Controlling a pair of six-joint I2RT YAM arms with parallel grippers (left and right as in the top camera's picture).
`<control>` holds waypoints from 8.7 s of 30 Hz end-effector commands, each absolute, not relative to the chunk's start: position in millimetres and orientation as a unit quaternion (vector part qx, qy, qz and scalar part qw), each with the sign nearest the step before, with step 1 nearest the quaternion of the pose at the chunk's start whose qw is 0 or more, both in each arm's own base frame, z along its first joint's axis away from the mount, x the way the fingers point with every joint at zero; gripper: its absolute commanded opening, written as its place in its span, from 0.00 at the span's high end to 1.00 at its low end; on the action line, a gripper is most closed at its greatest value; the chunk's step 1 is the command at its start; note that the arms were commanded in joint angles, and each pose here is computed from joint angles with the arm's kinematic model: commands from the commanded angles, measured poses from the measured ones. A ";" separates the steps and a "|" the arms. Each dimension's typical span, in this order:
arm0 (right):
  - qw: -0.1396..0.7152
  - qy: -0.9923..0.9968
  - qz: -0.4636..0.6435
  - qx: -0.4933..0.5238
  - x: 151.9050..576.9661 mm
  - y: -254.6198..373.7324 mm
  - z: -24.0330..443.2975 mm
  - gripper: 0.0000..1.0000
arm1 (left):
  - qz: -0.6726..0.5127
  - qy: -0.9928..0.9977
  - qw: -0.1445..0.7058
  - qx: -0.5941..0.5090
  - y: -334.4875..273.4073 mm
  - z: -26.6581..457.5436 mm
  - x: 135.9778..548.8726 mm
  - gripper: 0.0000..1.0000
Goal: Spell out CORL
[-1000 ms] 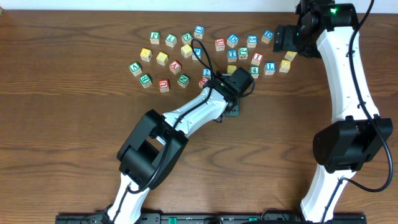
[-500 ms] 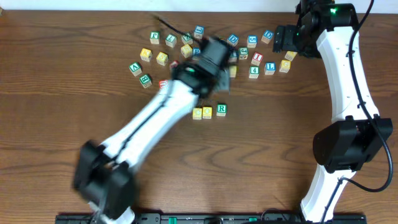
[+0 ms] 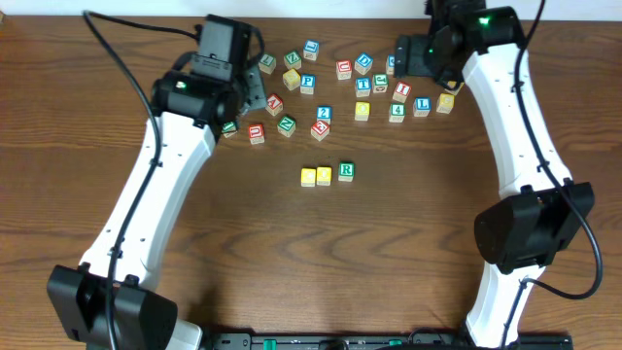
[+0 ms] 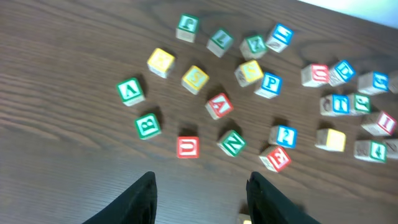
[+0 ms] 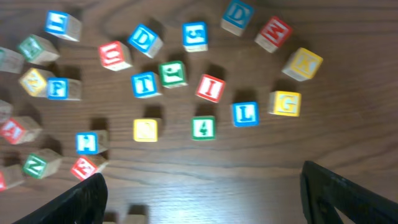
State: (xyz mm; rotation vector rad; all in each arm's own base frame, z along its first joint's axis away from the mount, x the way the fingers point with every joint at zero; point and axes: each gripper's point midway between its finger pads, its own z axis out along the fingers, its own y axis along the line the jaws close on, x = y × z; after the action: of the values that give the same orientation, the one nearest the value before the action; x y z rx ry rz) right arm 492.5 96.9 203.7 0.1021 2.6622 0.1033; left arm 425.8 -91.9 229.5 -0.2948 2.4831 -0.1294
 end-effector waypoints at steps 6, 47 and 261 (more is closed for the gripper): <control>0.212 0.975 0.056 0.030 492.4 141.4 174.6 0.07 | -0.025 0.940 0.320 -0.116 -60.4 233.8 429.3 0.54; 0.137 0.990 0.023 0.016 513.7 56.0 91.4 0.13 | -0.015 0.950 0.290 -0.116 -56.7 210.9 420.7 0.54; 0.083 0.995 0.053 -0.007 399.3 216.5 25.7 0.94 | -0.016 0.949 0.293 -0.116 -57.0 211.6 422.1 0.53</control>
State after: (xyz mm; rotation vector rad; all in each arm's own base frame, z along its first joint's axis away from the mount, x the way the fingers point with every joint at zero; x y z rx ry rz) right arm 409.1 215.8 38.2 -0.0307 2.9453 0.1845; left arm 423.6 -60.7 213.9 -0.3173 2.5225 -0.0616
